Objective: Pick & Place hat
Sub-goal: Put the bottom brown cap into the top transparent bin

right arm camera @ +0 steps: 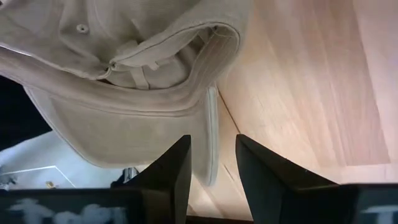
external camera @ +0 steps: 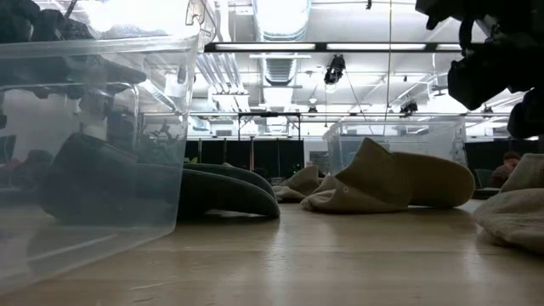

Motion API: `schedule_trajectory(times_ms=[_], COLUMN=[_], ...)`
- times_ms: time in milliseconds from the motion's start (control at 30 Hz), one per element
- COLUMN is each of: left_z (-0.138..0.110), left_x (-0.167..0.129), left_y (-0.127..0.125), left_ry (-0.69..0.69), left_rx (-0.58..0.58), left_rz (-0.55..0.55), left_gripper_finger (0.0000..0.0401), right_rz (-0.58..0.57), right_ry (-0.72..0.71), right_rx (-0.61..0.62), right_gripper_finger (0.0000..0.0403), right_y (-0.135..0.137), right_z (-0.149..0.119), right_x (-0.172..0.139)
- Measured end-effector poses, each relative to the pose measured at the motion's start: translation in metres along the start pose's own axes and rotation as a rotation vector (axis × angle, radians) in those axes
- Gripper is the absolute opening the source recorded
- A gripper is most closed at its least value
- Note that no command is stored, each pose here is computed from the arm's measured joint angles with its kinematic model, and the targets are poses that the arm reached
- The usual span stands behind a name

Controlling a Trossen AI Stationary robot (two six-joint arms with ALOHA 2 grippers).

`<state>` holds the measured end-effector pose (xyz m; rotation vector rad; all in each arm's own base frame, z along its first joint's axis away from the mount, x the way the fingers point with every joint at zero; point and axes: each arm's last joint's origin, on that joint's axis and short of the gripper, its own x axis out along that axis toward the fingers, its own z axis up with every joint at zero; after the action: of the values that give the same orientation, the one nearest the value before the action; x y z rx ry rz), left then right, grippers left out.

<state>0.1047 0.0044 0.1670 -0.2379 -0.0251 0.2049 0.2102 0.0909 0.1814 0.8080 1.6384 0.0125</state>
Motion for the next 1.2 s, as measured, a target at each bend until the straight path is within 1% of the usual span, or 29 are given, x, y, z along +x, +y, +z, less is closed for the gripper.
schedule_trajectory(times_ms=[167,333,567,700,767,833,967,1000,1200], left_z=[0.0,0.0,-0.001,-0.001,-0.001,-0.001,-0.001,-0.001,0.0], left_x=[0.0,0.0,0.0,0.0,0.0,0.0,0.0,0.0,0.0], left_y=[0.0,0.0,0.0,0.0,0.0,0.0,0.0,0.0,0.0], left_ry=[0.001,0.001,0.007,0.006,0.006,0.006,0.005,0.005,0.002], left_rx=[0.0,0.0,0.001,0.001,0.001,0.001,0.001,0.001,0.0], left_rz=[0.0,0.0,0.002,0.002,0.001,0.001,0.001,0.001,0.001], left_gripper_finger=[0.0,0.0,0.0,0.0,0.0,0.0,0.0,0.0,0.0], right_rz=[-0.021,-0.03,-0.024,-0.048,-0.055,-0.059,-0.034,-0.027,-0.003], right_ry=[0.025,0.034,0.028,0.052,0.059,0.065,0.085,0.086,0.061], right_rx=[-0.081,-0.118,-0.136,-0.113,-0.111,-0.11,-0.133,-0.138,-0.126], right_gripper_finger=[0.0121,0.0121,0.0121,0.0118,0.0108,0.0089,0.0027,0.0019,0.0012], right_y=[0.003,0.004,0.008,0.005,0.005,0.005,0.006,0.007,0.01], right_z=[-0.004,-0.004,0.006,0.01,0.01,0.01,0.009,0.008,0.002], right_x=[0.009,0.017,0.035,0.043,0.046,0.047,0.047,0.046,0.034])
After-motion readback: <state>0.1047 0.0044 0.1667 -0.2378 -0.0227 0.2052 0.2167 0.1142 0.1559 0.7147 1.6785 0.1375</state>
